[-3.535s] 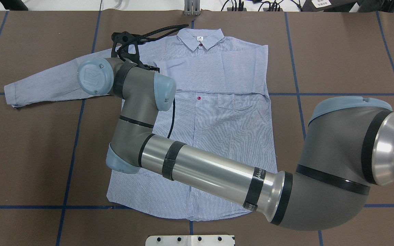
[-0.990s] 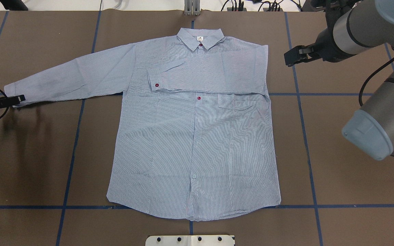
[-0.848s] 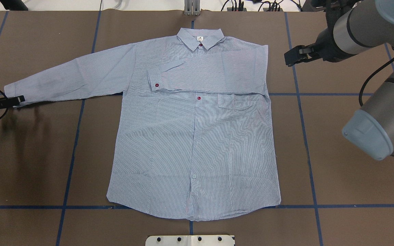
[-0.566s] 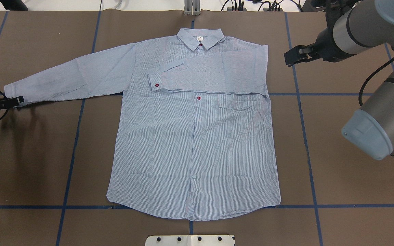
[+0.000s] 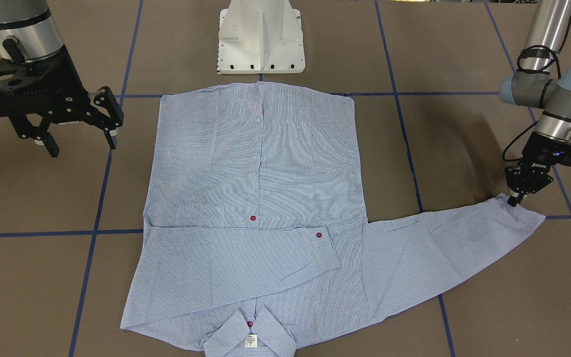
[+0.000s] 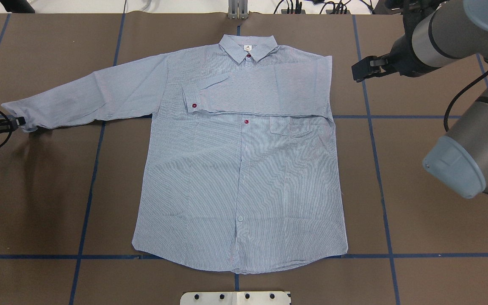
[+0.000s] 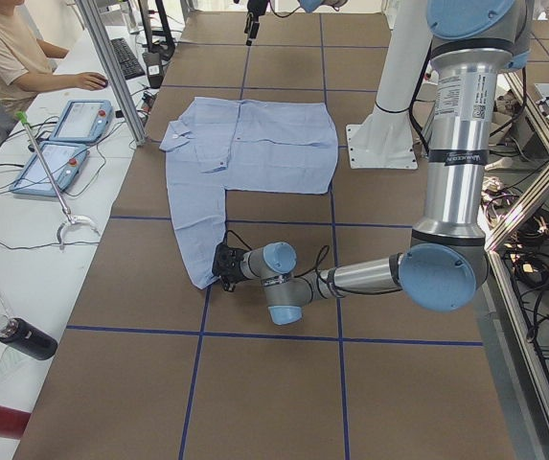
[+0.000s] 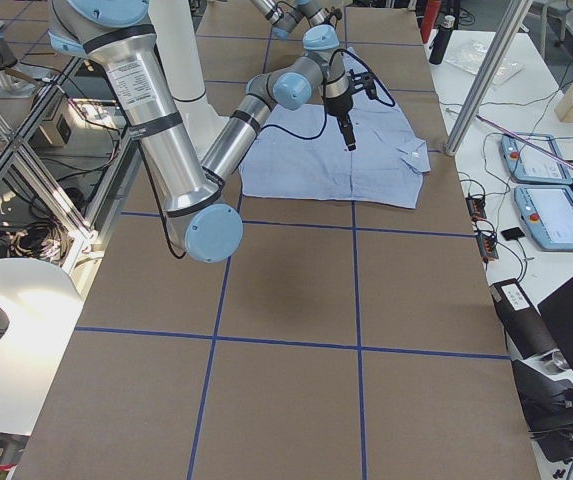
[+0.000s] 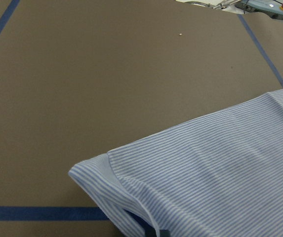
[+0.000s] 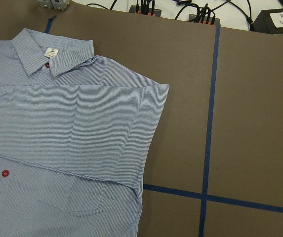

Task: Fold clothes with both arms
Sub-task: 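Lower the left gripper onto the other sleeve cuff and grasp, then carry the held sleeve with the left gripper across the shirt chest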

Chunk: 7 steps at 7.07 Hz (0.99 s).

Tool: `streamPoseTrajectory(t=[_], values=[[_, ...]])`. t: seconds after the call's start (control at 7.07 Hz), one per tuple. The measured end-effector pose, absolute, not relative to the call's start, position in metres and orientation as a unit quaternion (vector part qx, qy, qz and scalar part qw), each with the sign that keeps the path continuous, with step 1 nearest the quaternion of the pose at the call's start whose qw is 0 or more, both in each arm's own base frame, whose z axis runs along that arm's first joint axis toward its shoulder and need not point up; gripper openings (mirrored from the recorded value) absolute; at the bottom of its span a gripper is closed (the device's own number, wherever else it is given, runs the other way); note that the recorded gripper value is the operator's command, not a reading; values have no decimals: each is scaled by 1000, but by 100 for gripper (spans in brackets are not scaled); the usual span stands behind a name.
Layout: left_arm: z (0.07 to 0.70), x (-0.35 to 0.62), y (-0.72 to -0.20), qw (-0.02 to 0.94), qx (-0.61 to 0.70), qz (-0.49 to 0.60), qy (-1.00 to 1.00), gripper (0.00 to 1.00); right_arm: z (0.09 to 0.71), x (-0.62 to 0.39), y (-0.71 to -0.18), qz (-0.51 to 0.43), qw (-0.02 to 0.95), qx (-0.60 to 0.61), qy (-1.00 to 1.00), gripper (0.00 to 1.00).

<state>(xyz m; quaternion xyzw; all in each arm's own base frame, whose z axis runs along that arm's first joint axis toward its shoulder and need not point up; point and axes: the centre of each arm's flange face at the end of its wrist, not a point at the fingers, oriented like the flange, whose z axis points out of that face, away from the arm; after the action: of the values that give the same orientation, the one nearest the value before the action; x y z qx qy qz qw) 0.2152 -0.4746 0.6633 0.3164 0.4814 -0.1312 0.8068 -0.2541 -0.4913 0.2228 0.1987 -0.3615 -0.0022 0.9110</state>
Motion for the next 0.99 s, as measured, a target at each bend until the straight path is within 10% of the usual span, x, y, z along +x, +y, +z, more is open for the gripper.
streamPoseTrajectory(t=[0.99], values=[[315,327,-566,808,293,-103,500,0,223,-255,-492,1,911,198,-361,100]])
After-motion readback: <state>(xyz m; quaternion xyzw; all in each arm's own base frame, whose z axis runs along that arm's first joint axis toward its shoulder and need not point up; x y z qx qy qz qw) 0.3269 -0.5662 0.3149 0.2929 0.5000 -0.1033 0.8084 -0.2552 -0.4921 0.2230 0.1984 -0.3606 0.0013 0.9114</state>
